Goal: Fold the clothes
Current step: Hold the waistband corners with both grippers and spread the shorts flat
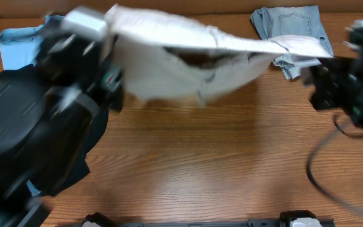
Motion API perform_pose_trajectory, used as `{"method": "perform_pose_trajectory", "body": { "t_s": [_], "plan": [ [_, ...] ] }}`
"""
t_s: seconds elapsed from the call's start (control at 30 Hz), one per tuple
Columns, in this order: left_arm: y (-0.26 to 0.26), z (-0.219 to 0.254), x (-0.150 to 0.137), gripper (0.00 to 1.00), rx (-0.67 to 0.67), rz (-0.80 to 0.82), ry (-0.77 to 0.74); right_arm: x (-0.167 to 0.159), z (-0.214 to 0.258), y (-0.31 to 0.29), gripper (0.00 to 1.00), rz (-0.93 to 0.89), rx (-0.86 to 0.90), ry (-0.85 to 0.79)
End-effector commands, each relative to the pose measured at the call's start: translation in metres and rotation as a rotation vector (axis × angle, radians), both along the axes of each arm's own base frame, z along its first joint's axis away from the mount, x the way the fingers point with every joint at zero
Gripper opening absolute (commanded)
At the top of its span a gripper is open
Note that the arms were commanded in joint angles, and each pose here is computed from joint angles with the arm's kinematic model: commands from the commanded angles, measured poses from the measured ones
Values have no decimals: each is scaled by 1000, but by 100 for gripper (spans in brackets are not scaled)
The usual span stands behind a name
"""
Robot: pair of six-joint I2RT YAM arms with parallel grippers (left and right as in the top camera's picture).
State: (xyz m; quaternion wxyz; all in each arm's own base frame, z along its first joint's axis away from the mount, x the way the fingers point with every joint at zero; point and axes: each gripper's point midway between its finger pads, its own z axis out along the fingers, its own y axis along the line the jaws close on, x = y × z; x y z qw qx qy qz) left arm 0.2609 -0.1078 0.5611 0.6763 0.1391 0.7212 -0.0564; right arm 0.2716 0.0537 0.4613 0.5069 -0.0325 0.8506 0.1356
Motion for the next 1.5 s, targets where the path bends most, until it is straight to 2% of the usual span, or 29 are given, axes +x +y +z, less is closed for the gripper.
{"method": "perform_pose_trajectory", "body": {
  "t_s": [0.0,0.17,0.27,0.37,0.47,0.67,0.87,1.03,1.2,1.37,1.4,1.43,1.47],
  "plan": [
    [55,37,-55,4,-74,97,-130,-29,33,-19,4,-81,-25,-83],
    [78,30,-93,4,-111,98,-121,-88,61,-21,4,-86,-13,-164],
    [83,16,-100,4,-90,101,-78,-113,66,-23,4,-86,-10,-181],
    [91,-3,-93,4,-89,172,-3,-118,62,-23,4,-86,-11,-164],
    [96,-27,-79,4,-55,254,86,-105,52,-22,4,-84,-14,-120],
    [84,-73,-37,4,61,356,248,-46,3,-12,4,-44,-10,75],
    [52,-131,17,4,210,378,442,28,-83,-5,4,-27,-18,352],
    [26,-190,73,4,316,414,597,96,-159,-2,4,-26,-27,491],
    [13,-248,141,4,352,471,673,160,-219,1,4,-24,-26,520],
    [6,-292,220,6,288,523,623,217,-255,13,6,19,11,457],
    [3,-302,239,26,253,517,604,229,-258,19,8,54,21,425],
    [-1,-310,252,62,227,501,595,237,-259,23,15,81,24,398],
    [-6,-316,262,96,210,473,588,244,-259,26,29,92,30,375]
  ]
}}
